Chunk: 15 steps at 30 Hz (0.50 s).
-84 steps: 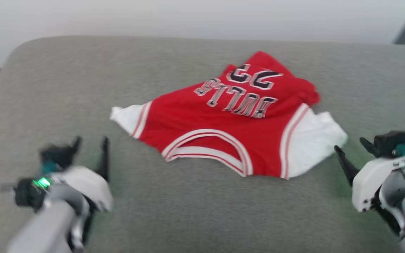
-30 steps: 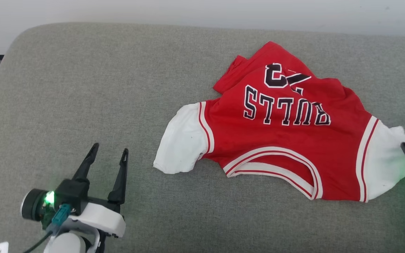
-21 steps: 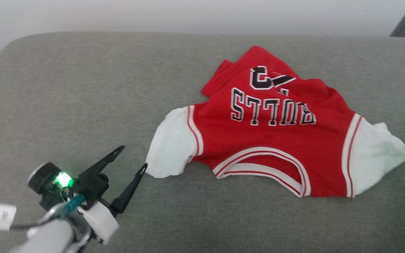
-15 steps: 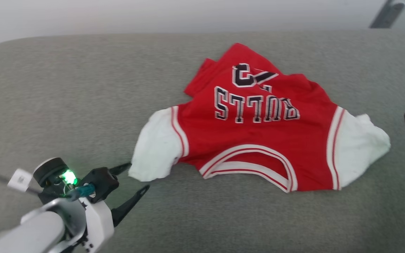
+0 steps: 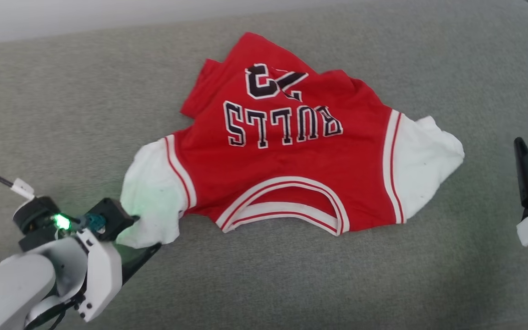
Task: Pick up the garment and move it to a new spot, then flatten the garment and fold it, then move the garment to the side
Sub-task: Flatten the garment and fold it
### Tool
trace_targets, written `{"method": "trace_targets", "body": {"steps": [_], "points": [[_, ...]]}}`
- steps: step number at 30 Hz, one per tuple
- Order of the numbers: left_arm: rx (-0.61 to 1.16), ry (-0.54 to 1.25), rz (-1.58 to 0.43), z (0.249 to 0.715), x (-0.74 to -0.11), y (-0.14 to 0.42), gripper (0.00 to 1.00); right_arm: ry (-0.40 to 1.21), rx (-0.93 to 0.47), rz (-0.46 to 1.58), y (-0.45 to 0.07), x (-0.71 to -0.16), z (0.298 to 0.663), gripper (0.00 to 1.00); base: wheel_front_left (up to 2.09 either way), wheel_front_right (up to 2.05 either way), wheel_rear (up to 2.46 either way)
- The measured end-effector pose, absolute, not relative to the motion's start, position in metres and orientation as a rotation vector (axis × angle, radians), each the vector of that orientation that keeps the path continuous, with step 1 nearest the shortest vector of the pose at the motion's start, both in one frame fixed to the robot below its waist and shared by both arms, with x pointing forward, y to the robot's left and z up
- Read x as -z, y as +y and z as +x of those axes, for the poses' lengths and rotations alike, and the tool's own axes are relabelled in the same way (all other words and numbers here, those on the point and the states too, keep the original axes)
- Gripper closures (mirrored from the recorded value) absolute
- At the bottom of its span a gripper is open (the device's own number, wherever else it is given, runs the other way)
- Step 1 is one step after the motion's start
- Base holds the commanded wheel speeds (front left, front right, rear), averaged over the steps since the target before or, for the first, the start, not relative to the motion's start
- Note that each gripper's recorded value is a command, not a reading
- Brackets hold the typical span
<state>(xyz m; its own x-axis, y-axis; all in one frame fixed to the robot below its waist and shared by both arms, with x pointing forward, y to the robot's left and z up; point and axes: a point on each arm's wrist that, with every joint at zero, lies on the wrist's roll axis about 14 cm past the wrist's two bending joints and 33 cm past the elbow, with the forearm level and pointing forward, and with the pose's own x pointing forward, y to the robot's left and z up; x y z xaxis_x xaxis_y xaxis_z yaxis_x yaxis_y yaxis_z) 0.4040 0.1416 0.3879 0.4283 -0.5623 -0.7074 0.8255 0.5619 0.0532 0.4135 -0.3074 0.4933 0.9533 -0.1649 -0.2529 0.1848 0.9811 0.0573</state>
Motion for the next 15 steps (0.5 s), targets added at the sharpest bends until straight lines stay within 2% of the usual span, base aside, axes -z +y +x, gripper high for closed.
{"method": "trace_targets", "body": {"steps": [9,10,11,12,13,15], "points": [[0.886,0.755,0.451,0.409,-0.366,0.151,0.0,0.268,0.199,0.085,-0.311,-0.485,0.41,0.0,0.0,0.0,0.0],[0.883,0.752,0.449,0.41,-0.365,0.151,0.15,0.271,0.196,0.086,-0.31,-0.484,0.411,0.0,0.0,0.0,0.0],[0.88,0.753,0.45,0.411,-0.364,0.152,0.59,0.279,0.192,0.087,-0.308,-0.482,0.411,0.0,0.0,0.0,0.0],[0.876,0.754,0.449,0.412,-0.362,0.152,0.83,0.286,0.185,0.087,-0.306,-0.481,0.412,0.0,0.0,0.0,0.0],[0.872,0.751,0.446,0.413,-0.362,0.153,1.0,0.298,0.178,0.087,-0.304,-0.478,0.413,0.0,0.0,0.0,0.0],[0.858,0.744,0.446,0.418,-0.362,0.155,1.0,0.327,0.159,0.083,-0.299,-0.473,0.414,0.0,0.0,0.0,0.0]]}}
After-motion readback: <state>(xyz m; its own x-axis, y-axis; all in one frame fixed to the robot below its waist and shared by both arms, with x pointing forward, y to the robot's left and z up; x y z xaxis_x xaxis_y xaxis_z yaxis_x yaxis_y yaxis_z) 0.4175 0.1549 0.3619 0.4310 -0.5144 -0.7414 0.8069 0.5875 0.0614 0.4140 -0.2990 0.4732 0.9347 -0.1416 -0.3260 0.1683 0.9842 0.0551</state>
